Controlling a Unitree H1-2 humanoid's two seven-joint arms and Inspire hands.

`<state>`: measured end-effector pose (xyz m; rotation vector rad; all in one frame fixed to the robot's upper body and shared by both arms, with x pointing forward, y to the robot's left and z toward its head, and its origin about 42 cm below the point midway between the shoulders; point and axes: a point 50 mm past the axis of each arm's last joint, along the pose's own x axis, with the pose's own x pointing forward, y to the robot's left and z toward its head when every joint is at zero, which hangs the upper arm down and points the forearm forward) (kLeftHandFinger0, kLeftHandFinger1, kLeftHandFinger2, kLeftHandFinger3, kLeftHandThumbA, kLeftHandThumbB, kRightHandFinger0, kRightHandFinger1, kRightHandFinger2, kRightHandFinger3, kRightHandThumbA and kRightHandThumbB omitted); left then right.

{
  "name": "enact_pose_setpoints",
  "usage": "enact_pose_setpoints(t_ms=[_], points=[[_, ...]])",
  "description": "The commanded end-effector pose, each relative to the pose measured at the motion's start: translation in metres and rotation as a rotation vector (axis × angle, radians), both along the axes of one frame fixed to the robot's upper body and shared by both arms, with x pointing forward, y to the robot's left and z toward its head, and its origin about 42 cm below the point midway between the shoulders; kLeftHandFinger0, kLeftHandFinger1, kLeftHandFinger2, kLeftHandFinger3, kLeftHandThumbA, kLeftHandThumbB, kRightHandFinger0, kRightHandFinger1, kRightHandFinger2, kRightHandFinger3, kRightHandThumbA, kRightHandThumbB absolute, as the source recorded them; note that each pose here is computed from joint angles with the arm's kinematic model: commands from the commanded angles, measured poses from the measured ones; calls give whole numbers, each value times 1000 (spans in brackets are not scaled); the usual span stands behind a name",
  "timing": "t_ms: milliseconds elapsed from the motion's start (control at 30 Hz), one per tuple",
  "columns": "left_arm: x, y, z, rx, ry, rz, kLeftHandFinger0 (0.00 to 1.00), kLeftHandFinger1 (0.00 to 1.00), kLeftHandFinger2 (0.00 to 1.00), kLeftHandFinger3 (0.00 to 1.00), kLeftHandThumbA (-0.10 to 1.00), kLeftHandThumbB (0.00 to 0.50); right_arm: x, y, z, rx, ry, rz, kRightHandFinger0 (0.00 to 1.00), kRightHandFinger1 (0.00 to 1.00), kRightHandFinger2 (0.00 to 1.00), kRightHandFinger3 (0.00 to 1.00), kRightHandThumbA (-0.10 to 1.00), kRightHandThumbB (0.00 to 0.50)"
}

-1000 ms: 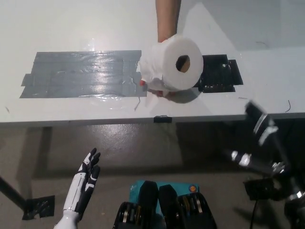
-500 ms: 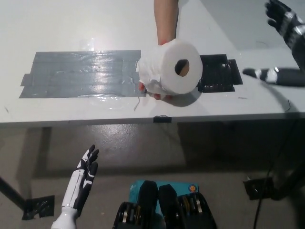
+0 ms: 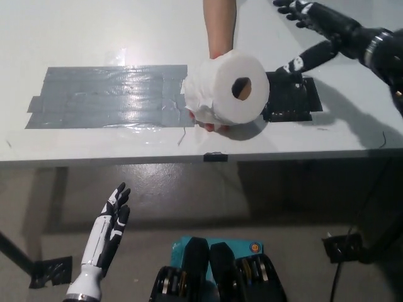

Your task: A person hands over a roll of toilet paper to the robot , and the robot inserts its right thumb into the hole in the centre to grab the roll, and then places it on the balck area on the desk.

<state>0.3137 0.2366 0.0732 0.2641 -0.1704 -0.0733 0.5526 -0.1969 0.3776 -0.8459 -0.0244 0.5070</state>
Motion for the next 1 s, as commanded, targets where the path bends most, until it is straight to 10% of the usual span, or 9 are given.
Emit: enact_pose_setpoints(t_ms=[0, 967], points=[[7, 2, 13, 14, -68, 8, 1000, 1000, 1000, 1000, 918, 111, 10, 23, 38, -160, -117, -17, 1000, 1000, 1000, 1000, 1000, 448], [6, 2, 14, 25, -71, -11, 1000, 1000, 1000, 1000, 941, 130, 25, 70, -5, -262, -157, -30, 1000, 1000, 1000, 1000, 1000, 500]])
